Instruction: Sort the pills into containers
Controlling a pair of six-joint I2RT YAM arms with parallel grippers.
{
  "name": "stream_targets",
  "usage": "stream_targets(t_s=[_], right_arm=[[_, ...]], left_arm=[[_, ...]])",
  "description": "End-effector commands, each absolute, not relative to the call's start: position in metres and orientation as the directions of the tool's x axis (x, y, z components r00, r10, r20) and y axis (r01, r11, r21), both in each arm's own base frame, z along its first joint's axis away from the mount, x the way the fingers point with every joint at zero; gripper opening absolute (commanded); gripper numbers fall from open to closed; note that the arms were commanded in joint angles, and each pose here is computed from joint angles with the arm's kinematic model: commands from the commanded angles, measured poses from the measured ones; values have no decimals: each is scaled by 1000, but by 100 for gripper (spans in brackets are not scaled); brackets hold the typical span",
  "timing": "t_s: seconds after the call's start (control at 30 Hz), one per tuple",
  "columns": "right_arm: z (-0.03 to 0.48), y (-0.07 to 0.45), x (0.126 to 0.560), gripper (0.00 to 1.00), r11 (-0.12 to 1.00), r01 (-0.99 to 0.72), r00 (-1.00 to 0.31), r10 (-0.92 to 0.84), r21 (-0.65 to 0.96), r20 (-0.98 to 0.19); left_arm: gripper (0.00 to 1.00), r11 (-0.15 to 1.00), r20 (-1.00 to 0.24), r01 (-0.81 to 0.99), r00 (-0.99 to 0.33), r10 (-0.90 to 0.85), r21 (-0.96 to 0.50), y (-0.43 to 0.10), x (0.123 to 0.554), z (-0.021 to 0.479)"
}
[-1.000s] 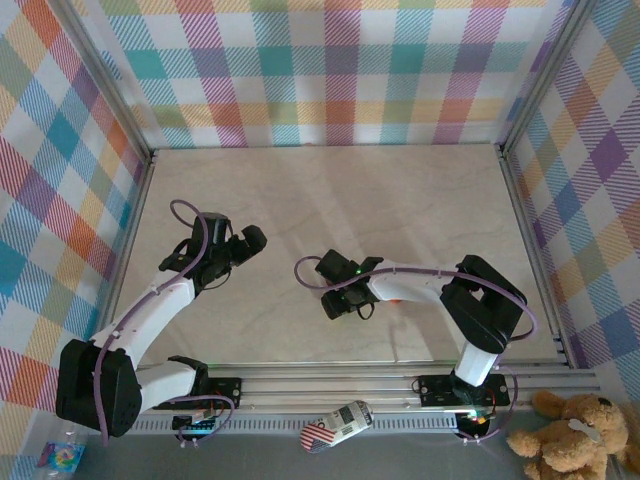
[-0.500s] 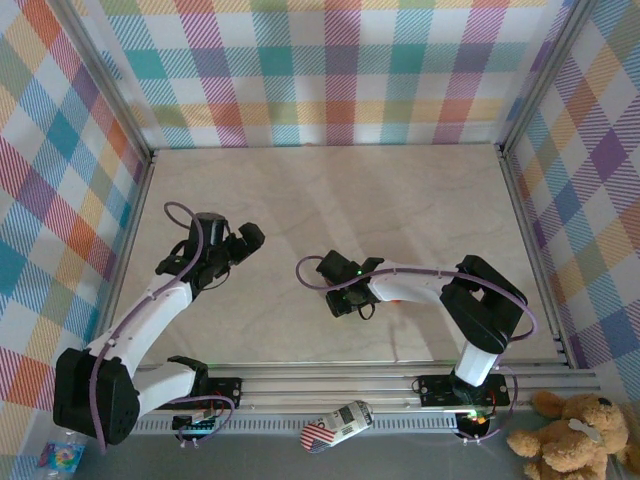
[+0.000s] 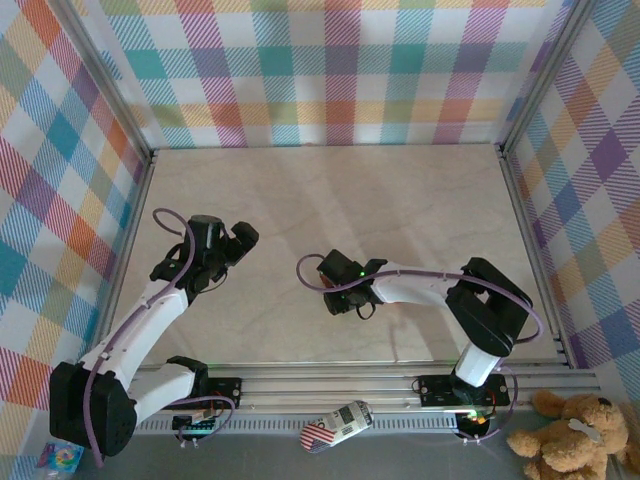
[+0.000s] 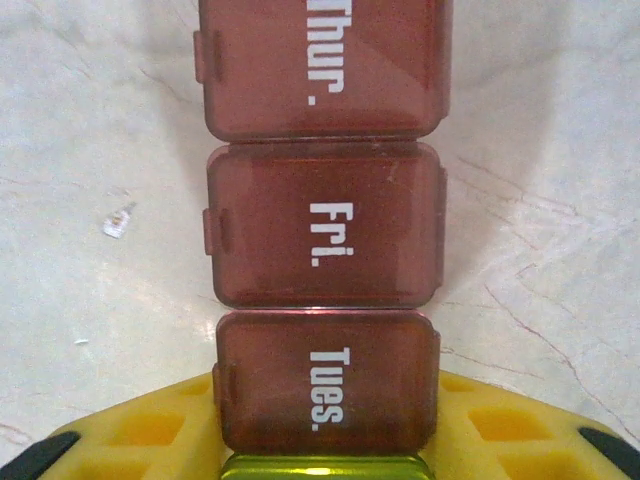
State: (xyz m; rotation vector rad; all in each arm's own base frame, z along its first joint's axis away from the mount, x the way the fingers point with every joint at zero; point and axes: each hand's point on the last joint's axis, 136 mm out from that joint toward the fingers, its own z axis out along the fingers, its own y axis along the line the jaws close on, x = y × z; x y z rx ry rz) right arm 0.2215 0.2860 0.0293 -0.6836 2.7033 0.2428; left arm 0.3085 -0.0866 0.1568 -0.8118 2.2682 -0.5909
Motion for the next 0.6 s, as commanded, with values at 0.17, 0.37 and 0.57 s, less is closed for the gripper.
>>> stream_targets(t_s=[0.17, 0.37, 0.57], right_arm=[[68, 294, 235, 43, 849, -498, -797, -368, 176, -479], [95, 291, 246, 44, 802, -537, -763, -328, 262, -557], [112, 280, 258, 44, 780, -542, -750, -280, 313, -600]], left_arm=[[100, 696, -383, -310, -657, -649, -648, -113, 314, 159], [100, 622, -339, -194, -698, -631, -759, -147, 326, 187], [100, 517, -244, -151, -748, -617, -842, -184, 332, 202]])
